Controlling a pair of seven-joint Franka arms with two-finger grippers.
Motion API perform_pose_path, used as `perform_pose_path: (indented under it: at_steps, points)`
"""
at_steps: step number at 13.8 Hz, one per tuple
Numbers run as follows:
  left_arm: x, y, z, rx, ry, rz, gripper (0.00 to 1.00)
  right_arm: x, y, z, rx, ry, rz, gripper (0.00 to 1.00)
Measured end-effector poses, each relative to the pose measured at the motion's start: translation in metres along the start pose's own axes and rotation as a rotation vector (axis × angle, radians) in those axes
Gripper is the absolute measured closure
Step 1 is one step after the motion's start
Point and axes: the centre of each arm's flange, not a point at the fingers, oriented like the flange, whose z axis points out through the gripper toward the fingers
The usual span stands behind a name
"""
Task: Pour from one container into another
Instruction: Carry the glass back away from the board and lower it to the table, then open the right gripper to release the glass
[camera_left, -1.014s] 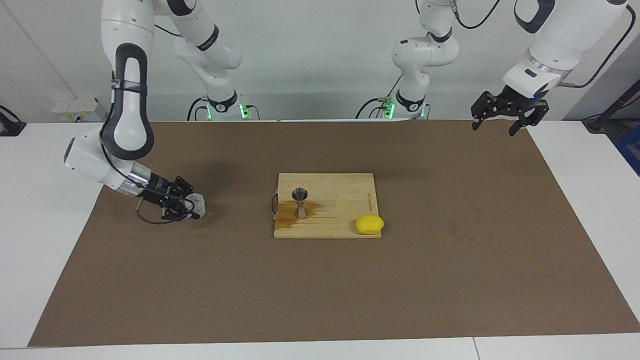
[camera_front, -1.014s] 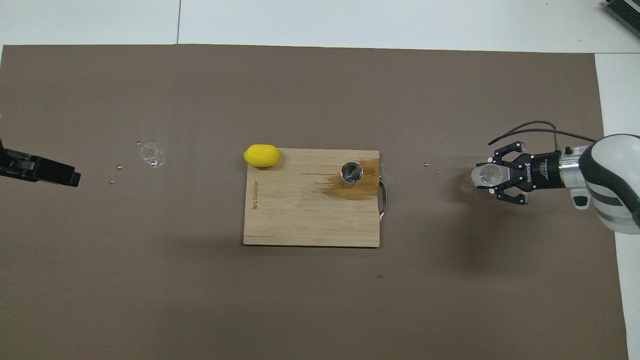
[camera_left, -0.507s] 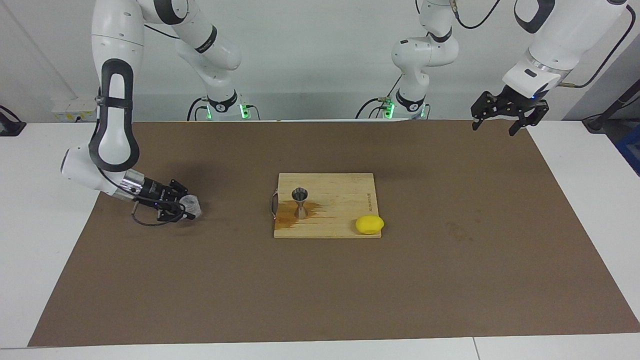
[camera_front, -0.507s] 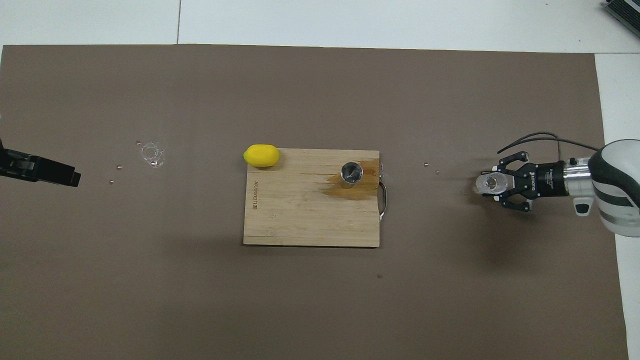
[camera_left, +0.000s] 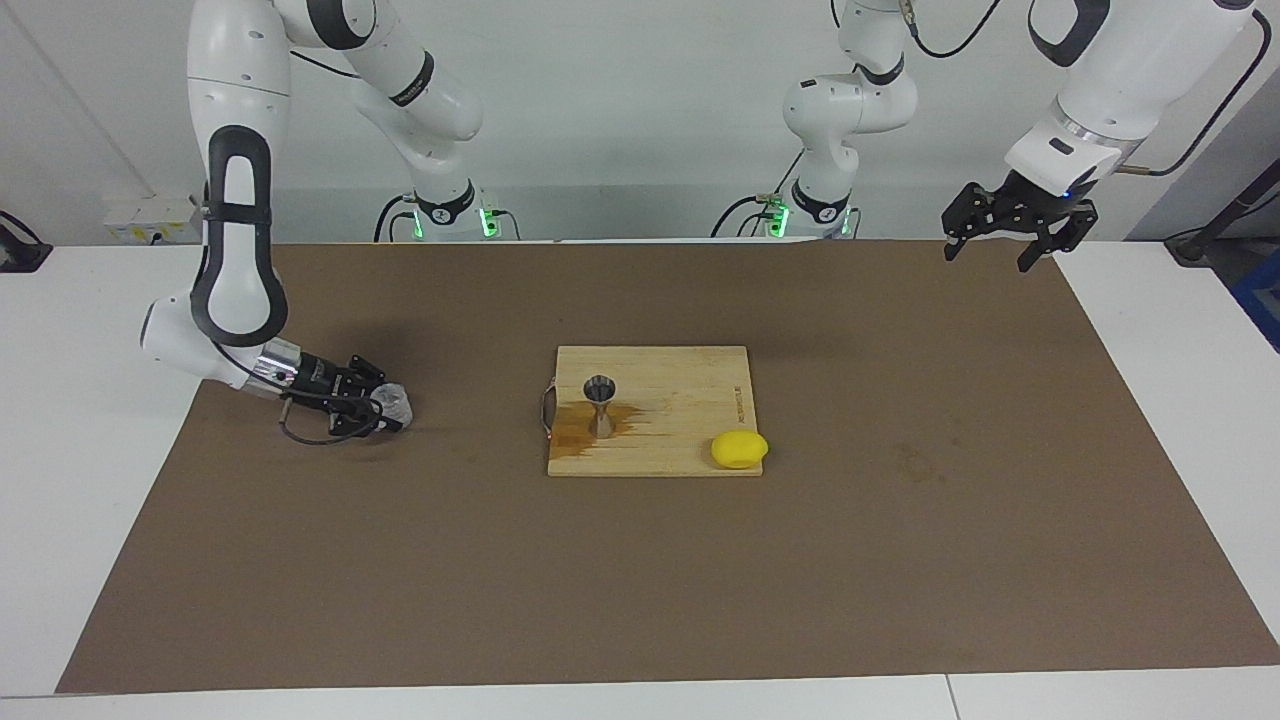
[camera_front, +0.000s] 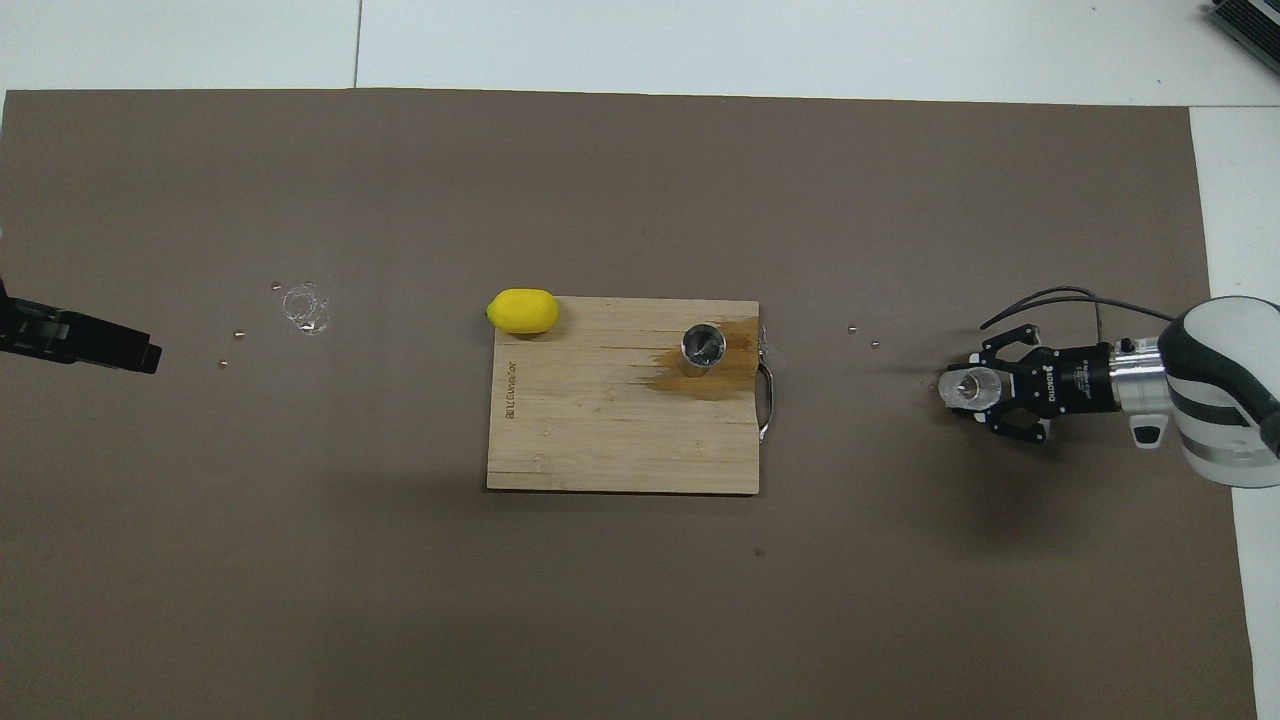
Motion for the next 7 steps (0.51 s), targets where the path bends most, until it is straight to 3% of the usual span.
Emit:
perform_pose_path:
  at_steps: [3,4,6,7]
  points:
    - [0.000,0.000,0.000,0.000,0.000,0.000,0.00,0.005,-0.001,-0.005,0.023,0.027,0.005,0.08]
    - [0.000,0.000,0.000,0.000,0.000,0.000,0.00,0.006,-0.001,-0.008,0.032,0.034,0.006,0.00]
    - [-0.001,0.000,0.001,-0.001,-0.006,-0.001,0.00,0.002,-0.003,-0.024,0.049,0.070,-0.015,0.00]
    - [-0.001,-0.001,0.001,-0.002,-0.007,-0.003,0.00,-0.005,-0.006,-0.036,0.049,0.117,-0.050,0.00]
